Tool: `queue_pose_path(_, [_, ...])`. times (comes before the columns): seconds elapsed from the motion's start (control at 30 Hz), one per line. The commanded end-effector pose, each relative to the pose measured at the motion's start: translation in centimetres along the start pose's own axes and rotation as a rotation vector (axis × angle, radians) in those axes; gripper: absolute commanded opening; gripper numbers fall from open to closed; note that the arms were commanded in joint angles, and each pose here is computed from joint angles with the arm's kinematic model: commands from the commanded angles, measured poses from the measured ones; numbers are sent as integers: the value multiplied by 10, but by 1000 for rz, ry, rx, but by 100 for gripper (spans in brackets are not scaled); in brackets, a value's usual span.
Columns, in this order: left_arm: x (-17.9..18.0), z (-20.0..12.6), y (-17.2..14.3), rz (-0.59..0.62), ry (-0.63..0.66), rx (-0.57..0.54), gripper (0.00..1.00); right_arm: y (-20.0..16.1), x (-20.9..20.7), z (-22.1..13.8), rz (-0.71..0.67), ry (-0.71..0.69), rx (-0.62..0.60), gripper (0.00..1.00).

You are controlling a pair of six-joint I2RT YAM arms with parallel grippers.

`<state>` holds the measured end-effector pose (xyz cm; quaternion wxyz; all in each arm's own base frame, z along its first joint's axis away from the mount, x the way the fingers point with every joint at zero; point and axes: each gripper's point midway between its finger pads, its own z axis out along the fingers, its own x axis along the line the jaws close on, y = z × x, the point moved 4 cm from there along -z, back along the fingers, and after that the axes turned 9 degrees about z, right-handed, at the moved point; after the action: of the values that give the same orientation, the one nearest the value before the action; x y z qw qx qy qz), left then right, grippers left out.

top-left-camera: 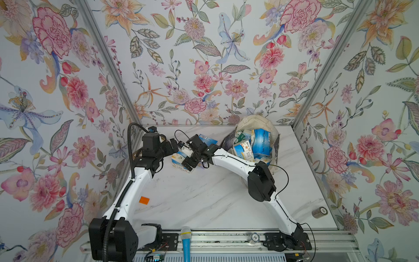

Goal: Put tissues into the canvas bag
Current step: Pick up the pack of facial tissues from the center of the board.

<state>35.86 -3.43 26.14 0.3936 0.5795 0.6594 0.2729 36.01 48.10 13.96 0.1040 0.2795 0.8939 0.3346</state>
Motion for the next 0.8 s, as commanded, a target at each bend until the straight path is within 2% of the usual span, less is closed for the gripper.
queue_pose_path(0.0, [2,-5,1,-8,-7,-15,99,-3,6,6,17,22,20,99])
queue_pose_path(0.4, [3,-3,-1,-13,-11,-12,99,-13,21,16,45,128,62,97])
queue_pose_path(0.77, [4,-2,-3,-15,-13,-9,99,-26,25,24,62,141,111,94])
